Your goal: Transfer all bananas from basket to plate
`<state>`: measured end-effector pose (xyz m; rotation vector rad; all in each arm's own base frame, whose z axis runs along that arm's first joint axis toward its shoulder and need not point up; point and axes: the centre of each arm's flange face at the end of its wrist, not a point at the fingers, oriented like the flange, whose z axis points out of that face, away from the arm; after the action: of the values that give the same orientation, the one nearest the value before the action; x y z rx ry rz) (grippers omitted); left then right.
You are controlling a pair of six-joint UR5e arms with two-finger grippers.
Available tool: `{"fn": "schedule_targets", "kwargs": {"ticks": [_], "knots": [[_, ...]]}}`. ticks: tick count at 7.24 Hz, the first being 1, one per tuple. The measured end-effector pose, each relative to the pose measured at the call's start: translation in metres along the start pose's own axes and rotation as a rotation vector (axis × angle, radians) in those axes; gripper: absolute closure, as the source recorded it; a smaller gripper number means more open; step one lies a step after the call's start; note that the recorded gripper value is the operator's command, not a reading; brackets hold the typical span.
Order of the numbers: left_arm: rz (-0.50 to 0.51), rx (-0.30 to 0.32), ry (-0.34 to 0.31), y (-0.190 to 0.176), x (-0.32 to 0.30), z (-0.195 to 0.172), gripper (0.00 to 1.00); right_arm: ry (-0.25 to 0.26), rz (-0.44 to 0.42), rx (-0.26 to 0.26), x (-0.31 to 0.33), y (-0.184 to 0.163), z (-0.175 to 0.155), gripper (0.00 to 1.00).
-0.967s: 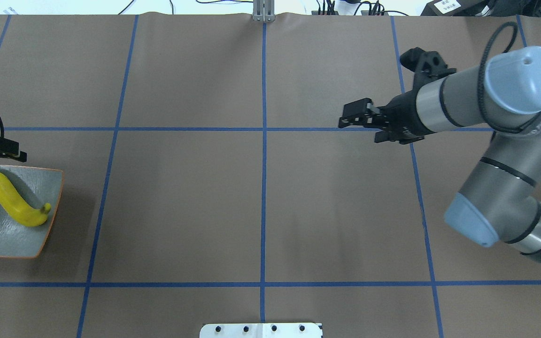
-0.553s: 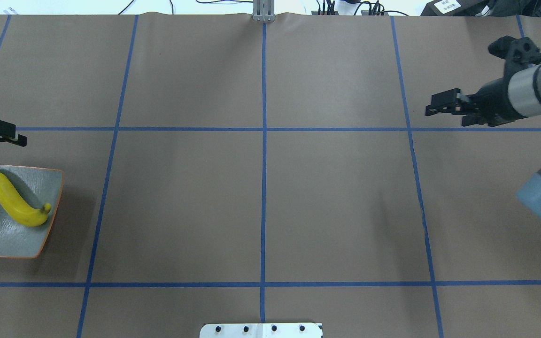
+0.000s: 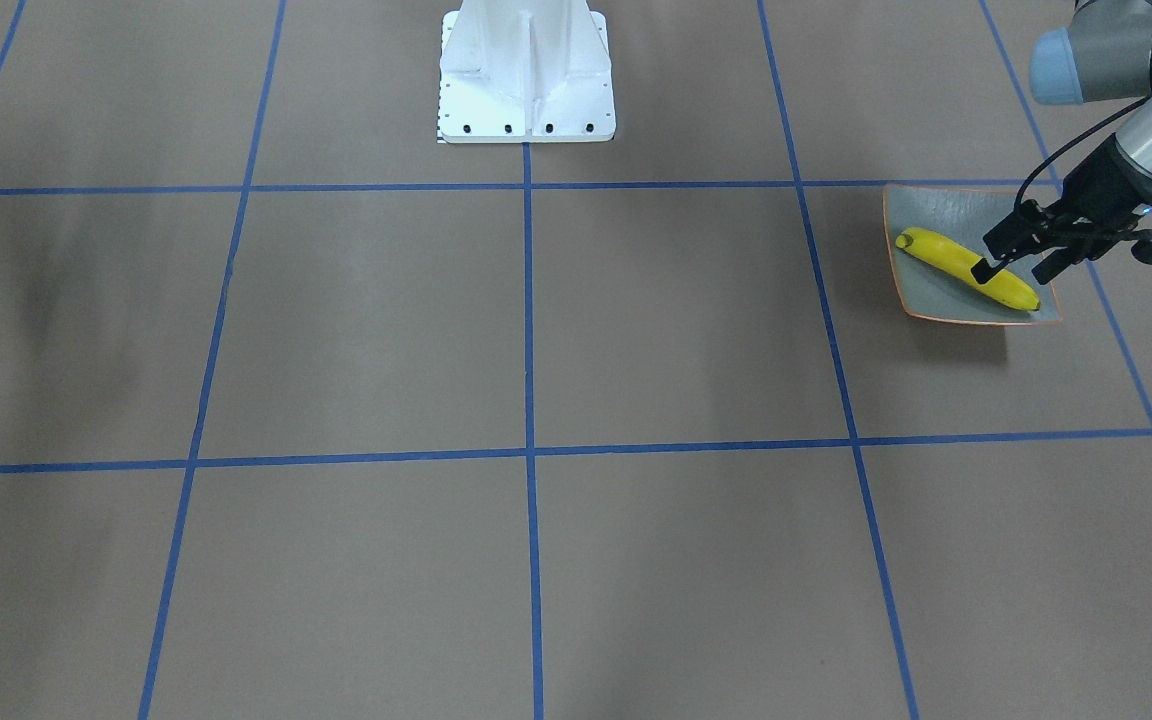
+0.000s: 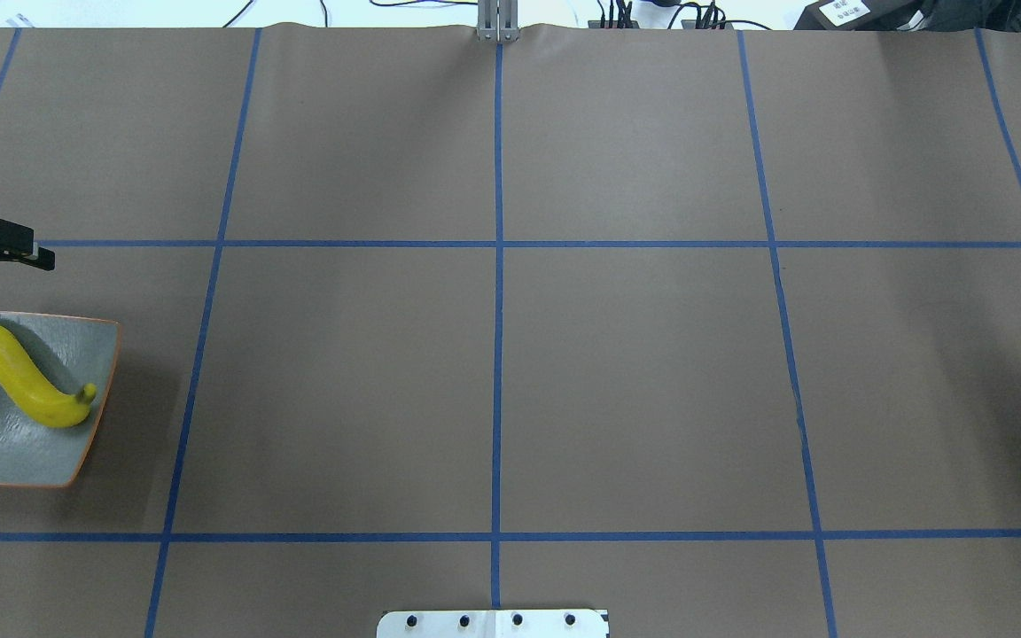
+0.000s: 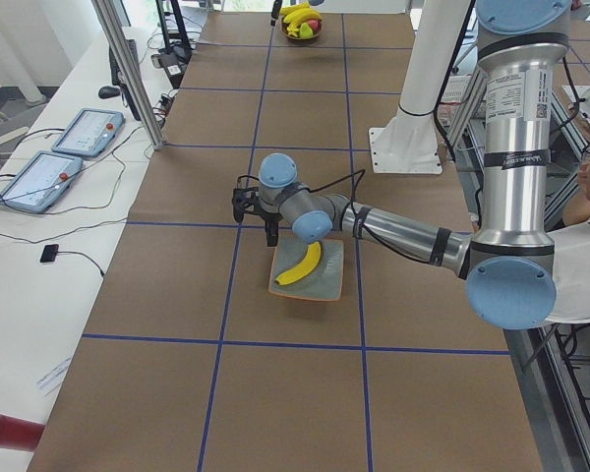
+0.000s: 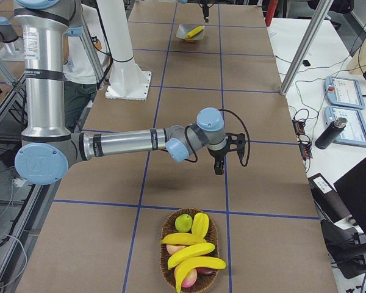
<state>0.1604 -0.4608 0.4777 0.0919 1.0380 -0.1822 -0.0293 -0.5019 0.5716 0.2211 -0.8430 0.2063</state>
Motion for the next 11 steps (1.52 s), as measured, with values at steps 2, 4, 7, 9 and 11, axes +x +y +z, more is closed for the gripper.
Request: {"fn": "schedule_targets", "kwargs": {"ticks": [2,4,7,9,11], "knots": [[0.000,0.002,0.000,0.000,0.000,0.000,0.00,0.056,-0.053,-0.007,0.088,0.006,-0.003,0.00],[0.000,0.004,-0.001,-0.001,0.000,0.000,0.00,0.090,-0.061,-0.014,0.150,0.009,-0.005,0.00],[-0.004,0.007,-0.001,-0.001,0.000,0.000,0.00,0.082,-0.164,-0.034,0.221,0.025,-0.011,0.00],[-0.022,0.010,0.003,-0.001,0.002,-0.001,0.00,0.069,-0.311,-0.065,0.257,0.040,-0.012,0.00],[-0.026,0.010,0.005,0.000,0.002,-0.001,0.00,0.054,-0.460,-0.123,0.279,0.050,-0.015,0.00]]}}
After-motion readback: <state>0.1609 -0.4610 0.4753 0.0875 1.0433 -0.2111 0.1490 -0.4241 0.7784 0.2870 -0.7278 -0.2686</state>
